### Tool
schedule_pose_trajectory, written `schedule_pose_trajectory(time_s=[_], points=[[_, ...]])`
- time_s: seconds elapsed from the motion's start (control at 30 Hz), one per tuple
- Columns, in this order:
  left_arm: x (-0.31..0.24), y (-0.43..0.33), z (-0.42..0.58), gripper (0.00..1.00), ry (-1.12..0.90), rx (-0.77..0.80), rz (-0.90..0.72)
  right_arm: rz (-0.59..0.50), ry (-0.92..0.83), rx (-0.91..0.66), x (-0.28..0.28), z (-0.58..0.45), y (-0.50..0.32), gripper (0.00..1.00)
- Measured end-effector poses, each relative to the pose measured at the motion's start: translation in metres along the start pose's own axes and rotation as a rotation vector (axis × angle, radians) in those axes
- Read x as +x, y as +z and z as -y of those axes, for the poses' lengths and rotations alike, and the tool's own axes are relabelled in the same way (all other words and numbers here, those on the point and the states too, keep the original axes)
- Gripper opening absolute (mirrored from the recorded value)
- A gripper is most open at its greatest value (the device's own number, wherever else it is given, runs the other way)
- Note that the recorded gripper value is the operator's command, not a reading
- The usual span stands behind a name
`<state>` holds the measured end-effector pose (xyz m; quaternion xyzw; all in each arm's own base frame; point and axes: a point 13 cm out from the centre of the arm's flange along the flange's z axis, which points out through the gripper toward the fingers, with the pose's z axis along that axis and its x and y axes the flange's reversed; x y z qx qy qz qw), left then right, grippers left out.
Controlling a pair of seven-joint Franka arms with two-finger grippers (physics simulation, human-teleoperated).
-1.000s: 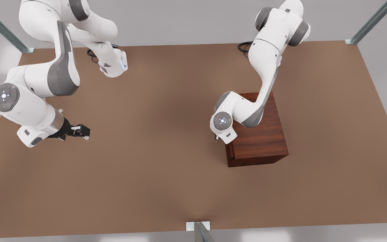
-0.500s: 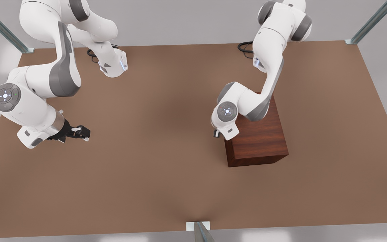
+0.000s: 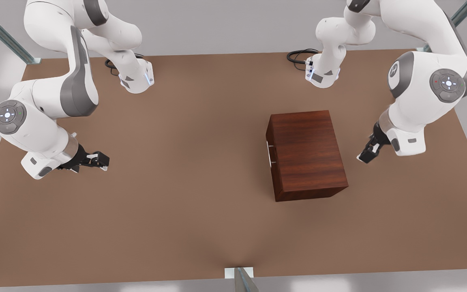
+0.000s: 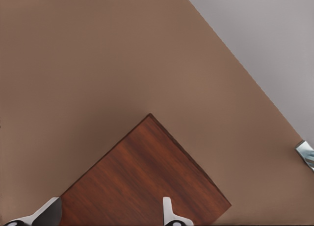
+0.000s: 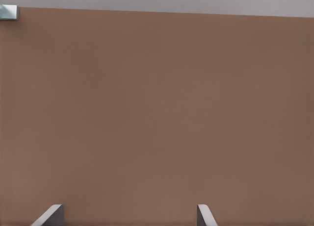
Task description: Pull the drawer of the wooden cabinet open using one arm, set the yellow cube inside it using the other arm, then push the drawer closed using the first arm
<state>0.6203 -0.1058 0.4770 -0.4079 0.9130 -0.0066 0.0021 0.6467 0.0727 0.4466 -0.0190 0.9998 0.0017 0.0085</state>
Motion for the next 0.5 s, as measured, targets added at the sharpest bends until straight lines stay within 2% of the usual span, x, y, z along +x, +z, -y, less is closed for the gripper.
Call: schedule_pose_trajectory(time_s=[0.27,0.5], points=[[-0.009,0.000,-0.010,1.00,0.372,-0.017,-0.002,0.038,0.010,0.003,-0.007,0.009,-0.017,1.00],[-0.008,0.000,-0.011,1.00,0.600,-0.021,-0.006,0.052,-0.006,0.007,-0.010,0.001,-0.019,1.00]])
